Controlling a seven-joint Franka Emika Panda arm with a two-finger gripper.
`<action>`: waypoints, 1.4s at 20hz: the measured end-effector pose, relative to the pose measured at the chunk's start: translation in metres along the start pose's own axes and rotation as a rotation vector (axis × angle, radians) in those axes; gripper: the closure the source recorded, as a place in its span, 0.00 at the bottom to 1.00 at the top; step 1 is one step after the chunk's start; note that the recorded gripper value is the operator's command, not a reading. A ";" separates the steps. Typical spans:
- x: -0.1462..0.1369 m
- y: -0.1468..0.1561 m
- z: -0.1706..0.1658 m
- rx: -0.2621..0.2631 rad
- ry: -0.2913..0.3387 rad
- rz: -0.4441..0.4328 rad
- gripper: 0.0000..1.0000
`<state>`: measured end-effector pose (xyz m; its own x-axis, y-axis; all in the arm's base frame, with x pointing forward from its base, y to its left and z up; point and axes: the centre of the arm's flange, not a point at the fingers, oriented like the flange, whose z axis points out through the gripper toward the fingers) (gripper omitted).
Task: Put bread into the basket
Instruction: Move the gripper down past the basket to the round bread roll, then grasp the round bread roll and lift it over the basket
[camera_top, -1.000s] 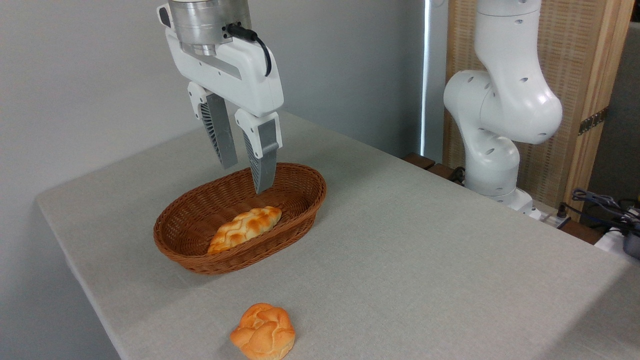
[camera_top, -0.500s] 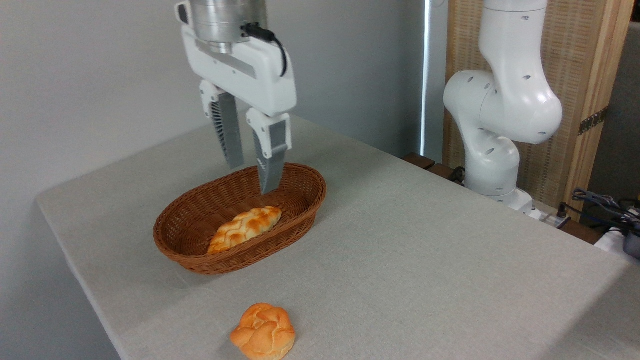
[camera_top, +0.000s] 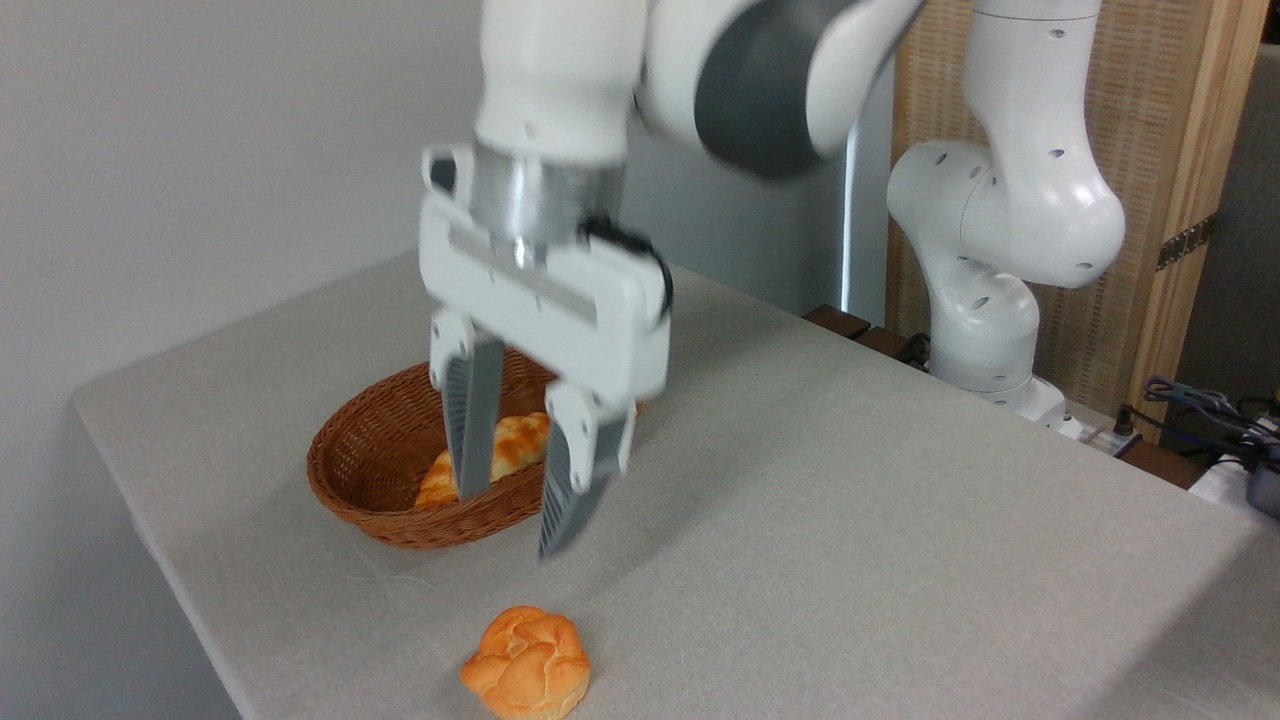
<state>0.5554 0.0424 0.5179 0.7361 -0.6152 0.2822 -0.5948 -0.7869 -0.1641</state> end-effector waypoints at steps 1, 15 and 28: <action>-0.003 0.000 0.015 0.007 0.001 -0.002 0.00; -0.014 0.002 0.100 0.036 -0.125 0.090 0.11; -0.011 0.009 0.114 0.019 -0.141 0.104 0.66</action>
<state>0.5786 0.0369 0.4050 0.7099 -0.6926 0.1281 -0.6647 -0.7189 -0.2032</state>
